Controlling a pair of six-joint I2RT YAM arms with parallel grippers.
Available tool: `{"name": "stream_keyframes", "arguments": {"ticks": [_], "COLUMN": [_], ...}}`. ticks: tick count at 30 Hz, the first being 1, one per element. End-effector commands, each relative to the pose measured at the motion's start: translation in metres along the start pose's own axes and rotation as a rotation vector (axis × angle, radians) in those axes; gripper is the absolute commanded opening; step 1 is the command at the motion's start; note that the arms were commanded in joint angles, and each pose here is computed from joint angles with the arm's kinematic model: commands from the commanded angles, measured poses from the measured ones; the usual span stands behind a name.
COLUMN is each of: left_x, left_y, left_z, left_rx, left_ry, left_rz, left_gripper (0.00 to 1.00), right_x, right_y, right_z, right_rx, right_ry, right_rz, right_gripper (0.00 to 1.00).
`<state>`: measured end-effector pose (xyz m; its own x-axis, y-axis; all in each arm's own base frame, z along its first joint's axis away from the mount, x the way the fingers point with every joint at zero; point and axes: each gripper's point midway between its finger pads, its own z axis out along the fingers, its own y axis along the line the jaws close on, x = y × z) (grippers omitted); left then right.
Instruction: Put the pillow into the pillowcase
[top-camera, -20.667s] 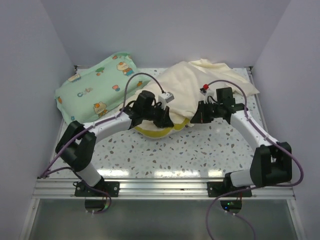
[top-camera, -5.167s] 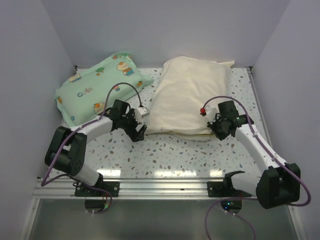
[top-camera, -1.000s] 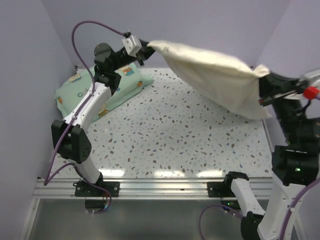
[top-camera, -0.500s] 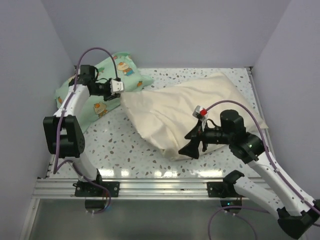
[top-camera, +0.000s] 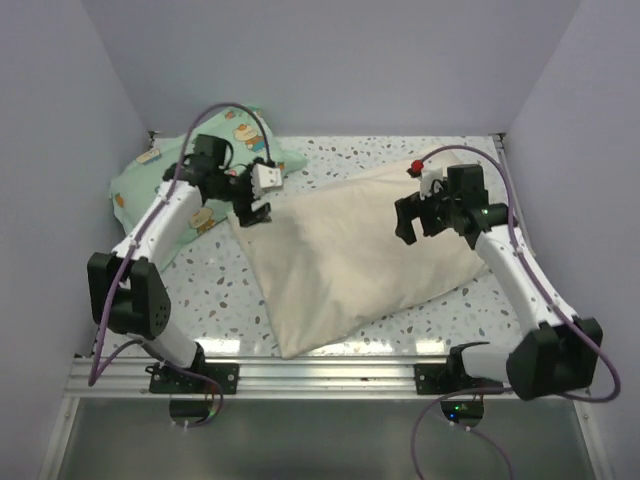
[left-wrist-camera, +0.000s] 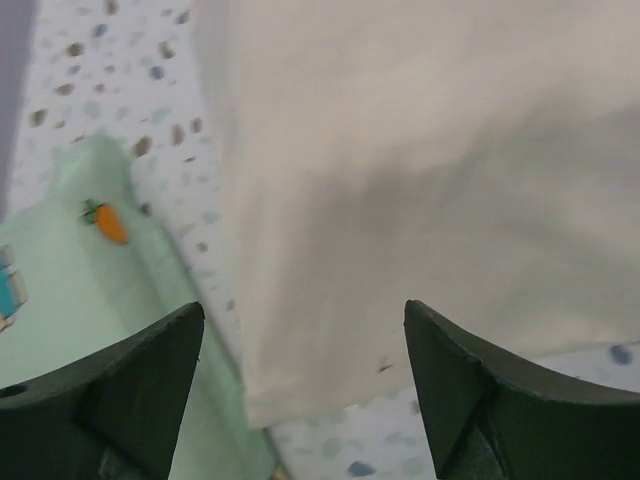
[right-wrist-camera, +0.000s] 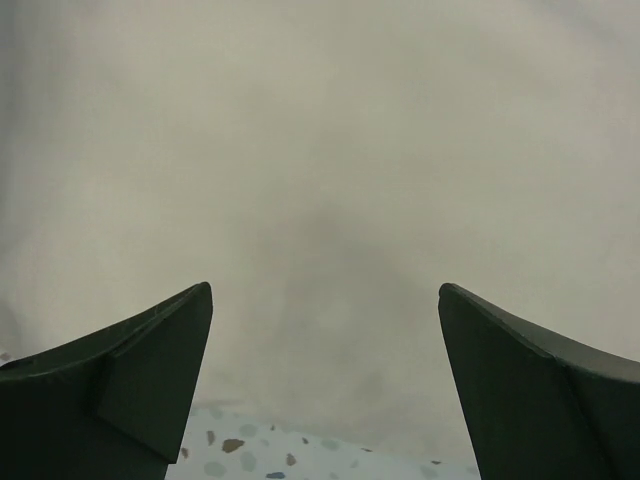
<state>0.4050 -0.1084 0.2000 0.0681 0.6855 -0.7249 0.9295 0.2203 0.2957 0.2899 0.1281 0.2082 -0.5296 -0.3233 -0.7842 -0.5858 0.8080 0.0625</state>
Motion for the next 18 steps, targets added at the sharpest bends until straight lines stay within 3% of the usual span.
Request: {"name": "stream_keyframes", "arguments": {"ticks": [1,5,9,14,18], "left_x": [-0.025,-0.040,-0.041,-0.016,-0.024], "left_y": [-0.076,-0.135,-0.166,-0.129,-0.085], "left_z": [0.048,0.087,0.131,0.190,0.220], "left_rx": [0.043,0.087,0.097,0.034,-0.020], "left_ry": [-0.015,0.001,0.036,0.141,0.102], "left_rz": [-0.317,-0.469,-0.533,-0.522,-0.447], "left_gripper": [0.84,0.82,0.83,0.81,0.83], "right_x": [0.023,0.036,0.074,0.133,0.181], "right_y": [-0.070,-0.135,-0.146,-0.137,-0.121], "right_z": [0.023,0.008,-0.002,0.001,-0.003], "right_rx": [0.122,0.252,0.259,0.228,0.148], "right_ry": [0.167,0.215,0.350,0.518,0.718], "right_rz": [-0.001,0.035,0.017,0.027,0.086], "right_gripper": [0.98,0.98,0.98,0.99,0.99]}}
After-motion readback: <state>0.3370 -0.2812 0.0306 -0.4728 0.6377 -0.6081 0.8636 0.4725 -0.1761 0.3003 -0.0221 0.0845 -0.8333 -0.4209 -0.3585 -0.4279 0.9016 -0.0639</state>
